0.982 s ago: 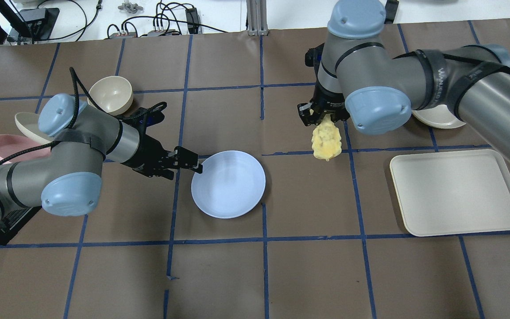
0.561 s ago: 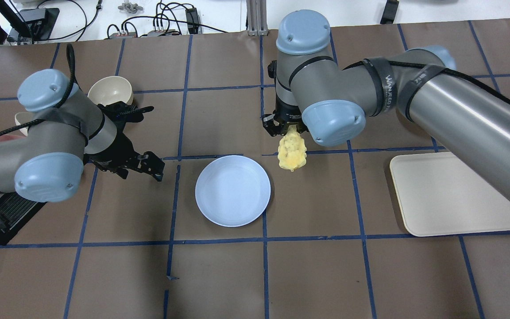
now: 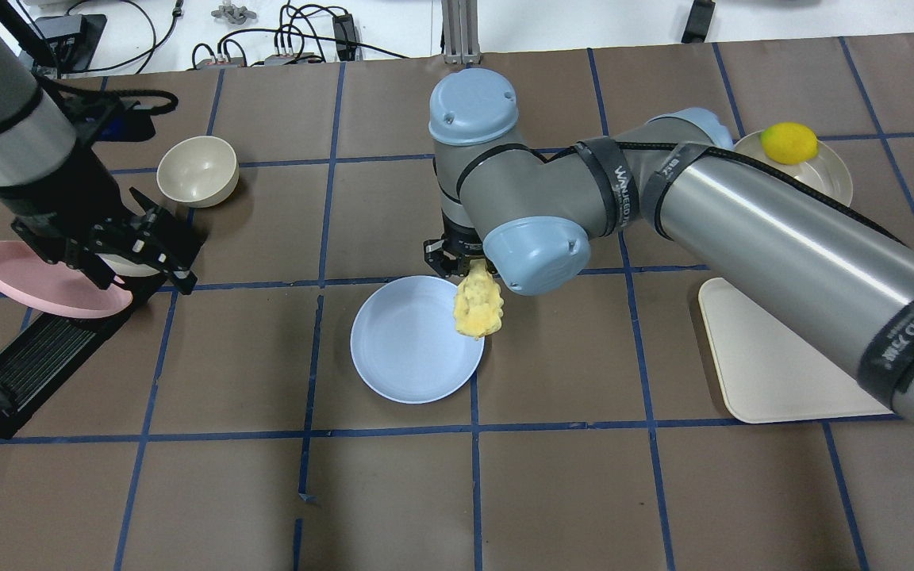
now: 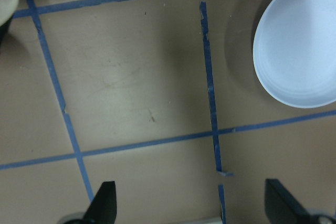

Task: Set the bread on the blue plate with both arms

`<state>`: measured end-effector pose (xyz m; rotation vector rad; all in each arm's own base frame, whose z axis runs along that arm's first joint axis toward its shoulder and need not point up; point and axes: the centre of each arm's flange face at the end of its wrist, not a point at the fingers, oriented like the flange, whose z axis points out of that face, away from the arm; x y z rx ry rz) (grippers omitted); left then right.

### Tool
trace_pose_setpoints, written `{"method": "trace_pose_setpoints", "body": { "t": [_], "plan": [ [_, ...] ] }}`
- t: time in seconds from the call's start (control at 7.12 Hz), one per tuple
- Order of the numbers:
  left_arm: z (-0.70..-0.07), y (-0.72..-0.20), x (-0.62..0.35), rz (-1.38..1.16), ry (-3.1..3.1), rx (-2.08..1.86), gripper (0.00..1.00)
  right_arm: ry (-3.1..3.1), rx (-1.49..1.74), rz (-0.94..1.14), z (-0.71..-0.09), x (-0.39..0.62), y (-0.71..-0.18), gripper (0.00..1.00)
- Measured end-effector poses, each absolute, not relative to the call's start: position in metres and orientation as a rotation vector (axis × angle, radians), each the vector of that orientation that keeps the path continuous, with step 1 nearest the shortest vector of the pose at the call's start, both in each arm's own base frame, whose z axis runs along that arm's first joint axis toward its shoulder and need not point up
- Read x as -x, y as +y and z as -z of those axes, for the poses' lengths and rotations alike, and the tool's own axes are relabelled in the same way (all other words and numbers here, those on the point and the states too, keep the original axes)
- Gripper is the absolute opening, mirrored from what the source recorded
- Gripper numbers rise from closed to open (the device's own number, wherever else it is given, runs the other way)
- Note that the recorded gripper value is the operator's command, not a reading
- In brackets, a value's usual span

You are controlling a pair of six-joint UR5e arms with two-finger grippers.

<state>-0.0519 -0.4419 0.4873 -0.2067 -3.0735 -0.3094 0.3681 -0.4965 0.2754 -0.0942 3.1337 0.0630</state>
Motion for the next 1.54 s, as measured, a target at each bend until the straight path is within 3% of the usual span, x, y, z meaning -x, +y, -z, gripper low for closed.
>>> {"method": "trace_pose_setpoints", "body": {
  "t": [0.28, 0.7, 0.84, 0.98, 1.54],
  "plan": [
    [-0.546, -0.435, 0.054, 0.324, -3.058, 0.197, 1.0, 3.125, 0.063, -0.056, -0.263, -0.393, -0.486, 0.08],
    [-0.549, -0.426, 0.058, 0.354, -3.046, 0.201, 1.0, 3.124, -0.003, -0.052, -0.241, -0.429, -0.476, 0.09],
    [-0.548, -0.424, 0.063, 0.361, -3.049, 0.174, 1.0, 3.131, -0.016, -0.056, -0.236, -0.435, -0.475, 0.47],
    [-0.546, -0.422, 0.075, 0.367, -3.059, 0.123, 1.0, 3.136, -0.014, -0.057, -0.233, -0.437, -0.475, 0.99],
    [-0.524, -0.413, 0.139, 0.258, -3.055, 0.203, 1.0, 3.13, 0.029, -0.015, -0.232, -0.439, -0.476, 1.0]
  ]
}}
